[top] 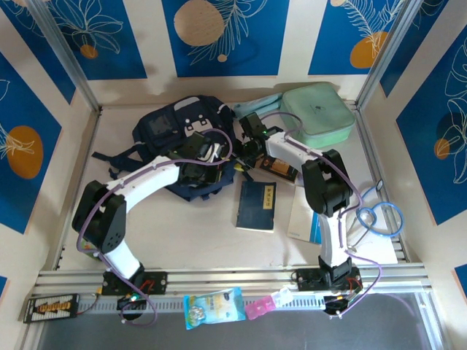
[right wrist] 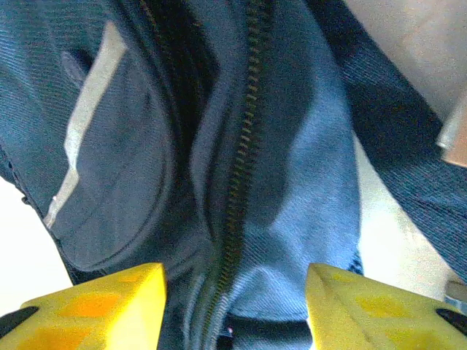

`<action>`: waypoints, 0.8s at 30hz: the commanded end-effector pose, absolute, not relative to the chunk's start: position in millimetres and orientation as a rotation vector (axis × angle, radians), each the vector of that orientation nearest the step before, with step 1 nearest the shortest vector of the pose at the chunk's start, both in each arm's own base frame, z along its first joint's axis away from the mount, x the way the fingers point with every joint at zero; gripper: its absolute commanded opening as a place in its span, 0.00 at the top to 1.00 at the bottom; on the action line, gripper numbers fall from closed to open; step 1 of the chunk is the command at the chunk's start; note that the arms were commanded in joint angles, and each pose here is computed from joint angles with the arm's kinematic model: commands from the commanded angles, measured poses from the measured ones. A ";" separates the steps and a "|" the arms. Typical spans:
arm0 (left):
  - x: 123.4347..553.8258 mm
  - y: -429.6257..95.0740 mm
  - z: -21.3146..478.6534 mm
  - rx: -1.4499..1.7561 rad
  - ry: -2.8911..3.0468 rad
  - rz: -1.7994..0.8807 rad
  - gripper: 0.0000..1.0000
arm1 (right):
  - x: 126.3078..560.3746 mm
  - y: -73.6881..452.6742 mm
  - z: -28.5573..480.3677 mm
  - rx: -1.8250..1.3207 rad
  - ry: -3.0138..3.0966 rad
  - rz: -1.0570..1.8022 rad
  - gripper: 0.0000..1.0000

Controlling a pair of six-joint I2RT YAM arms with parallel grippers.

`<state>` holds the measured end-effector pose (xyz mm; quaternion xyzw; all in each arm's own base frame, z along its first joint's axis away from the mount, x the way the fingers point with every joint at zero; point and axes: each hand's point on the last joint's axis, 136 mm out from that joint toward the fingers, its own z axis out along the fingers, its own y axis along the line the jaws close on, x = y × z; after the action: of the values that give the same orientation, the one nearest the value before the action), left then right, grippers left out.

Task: Pack the student bag
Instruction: Unzip the student bag at the top-center of the table.

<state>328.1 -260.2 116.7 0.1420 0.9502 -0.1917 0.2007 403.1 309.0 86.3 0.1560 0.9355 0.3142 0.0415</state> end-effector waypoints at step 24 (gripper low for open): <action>281.2 -171.5 111.8 0.456 2.850 -0.037 1.00 | 418.7 285.9 76.4 0.562 2.858 0.817 0.89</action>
<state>306.4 -210.4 114.6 0.1452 0.9716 -0.0812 0.1685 406.8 303.0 82.3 0.1721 0.9389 0.2948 0.0435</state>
